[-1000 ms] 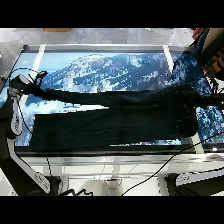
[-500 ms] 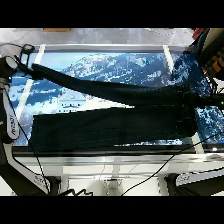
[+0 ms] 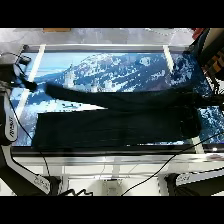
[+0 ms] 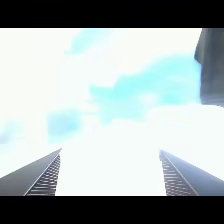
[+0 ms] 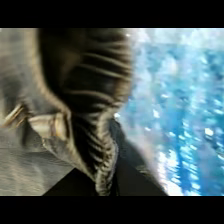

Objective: Fold the clothes and pants, and hang the long-sleeved shirts on hangers.

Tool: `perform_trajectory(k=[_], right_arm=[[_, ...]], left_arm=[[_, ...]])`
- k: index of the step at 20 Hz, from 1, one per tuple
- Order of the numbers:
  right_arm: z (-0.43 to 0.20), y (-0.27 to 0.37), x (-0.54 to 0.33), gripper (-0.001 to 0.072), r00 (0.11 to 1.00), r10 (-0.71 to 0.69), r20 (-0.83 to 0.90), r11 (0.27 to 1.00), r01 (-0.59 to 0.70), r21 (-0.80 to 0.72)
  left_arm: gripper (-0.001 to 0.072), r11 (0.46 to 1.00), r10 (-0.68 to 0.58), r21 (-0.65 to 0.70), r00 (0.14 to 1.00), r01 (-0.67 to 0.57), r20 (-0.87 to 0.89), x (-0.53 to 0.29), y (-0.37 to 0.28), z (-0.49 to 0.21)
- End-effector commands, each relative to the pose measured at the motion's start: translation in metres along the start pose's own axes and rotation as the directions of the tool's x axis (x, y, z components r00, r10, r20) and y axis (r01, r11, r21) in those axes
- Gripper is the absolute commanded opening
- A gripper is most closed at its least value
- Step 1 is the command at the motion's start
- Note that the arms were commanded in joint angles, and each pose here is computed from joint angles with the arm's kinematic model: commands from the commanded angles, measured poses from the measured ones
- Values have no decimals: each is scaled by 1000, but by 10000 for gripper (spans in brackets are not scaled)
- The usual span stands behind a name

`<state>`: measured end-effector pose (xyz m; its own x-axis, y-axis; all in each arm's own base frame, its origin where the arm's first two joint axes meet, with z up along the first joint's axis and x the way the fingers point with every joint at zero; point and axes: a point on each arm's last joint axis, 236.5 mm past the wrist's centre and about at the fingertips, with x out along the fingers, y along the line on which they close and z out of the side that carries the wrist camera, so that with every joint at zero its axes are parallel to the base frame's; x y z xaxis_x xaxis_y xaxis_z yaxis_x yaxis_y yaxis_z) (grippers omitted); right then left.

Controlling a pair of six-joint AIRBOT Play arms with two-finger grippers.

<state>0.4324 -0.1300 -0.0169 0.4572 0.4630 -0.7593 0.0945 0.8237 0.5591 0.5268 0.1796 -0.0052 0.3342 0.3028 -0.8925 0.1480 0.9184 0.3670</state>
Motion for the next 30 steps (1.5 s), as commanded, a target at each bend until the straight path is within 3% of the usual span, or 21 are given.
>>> perform_trajectory(k=[1, 2, 3, 5, 6, 9, 13, 14, 15, 21, 24, 25, 28, 30], right_arm=[[2, 2, 0, 44, 1000, 4, 7, 1000, -4, 0], [2, 1, 0, 44, 1000, 4, 7, 1000, -4, 0], [2, 1, 0, 44, 1000, 4, 7, 1000, -4, 1], [2, 2, 0, 44, 1000, 5, 7, 1000, -5, 0], [2, 2, 0, 44, 1000, 5, 7, 1000, -5, 0], [2, 2, 0, 44, 1000, 4, 7, 1000, -4, 0], [5, -1, 0, 44, 1000, -5, 20, 1000, 5, 0], [6, -1, 0, 44, 1000, -8, 24, 1000, 8, 0], [7, -2, 0, 44, 1000, -11, 29, 1000, 11, 1], [8, -3, 0, 44, 999, -15, 35, 1000, 15, 1], [8, -3, 0, 44, 999, -15, 34, 1000, 15, 1], [8, -3, 0, 44, 999, -15, 34, 1000, 15, 1], [8, -3, 0, 44, 999, -15, 34, 1000, 15, 1], [8, -3, 0, 44, 999, -15, 34, 1000, 15, 1]], left_arm=[[651, 999, -47, -20, 988, 45, -150, 28, -21, -41], [480, 998, -33, -57, 993, 27, -115, 27, -17, -33], [430, 994, -16, -107, 997, 8, -72, 25, -12, -23], [443, 963, 8, -269, 1000, -8, -1, 25, -6, -6], [524, 945, -11, -327, 1000, 18, 23, 26, -11, 0], [524, 872, -159, -448, 980, 198, 124, 33, -35, 17], [524, 600, -324, -633, 872, 490, 368, 30, -46, 55], [622, 577, -325, -649, 868, 496, 375, 35, -43, 53], [667, 553, -329, -673, 871, 491, 365, 42, -43, 50], [663, 482, -398, -705, 847, 520, 353, 72, -76, 50], [641, 482, -391, -697, 842, 531, 371, 81, -85, 58], [565, 507, -389, -670, 838, 542, 383, 79, -87, 63], [184, 569, -378, -605, 831, 557, 408, 68, -86, 76], [150, 579, -363, -589, 825, 564, 433, 56, -79, 86]])
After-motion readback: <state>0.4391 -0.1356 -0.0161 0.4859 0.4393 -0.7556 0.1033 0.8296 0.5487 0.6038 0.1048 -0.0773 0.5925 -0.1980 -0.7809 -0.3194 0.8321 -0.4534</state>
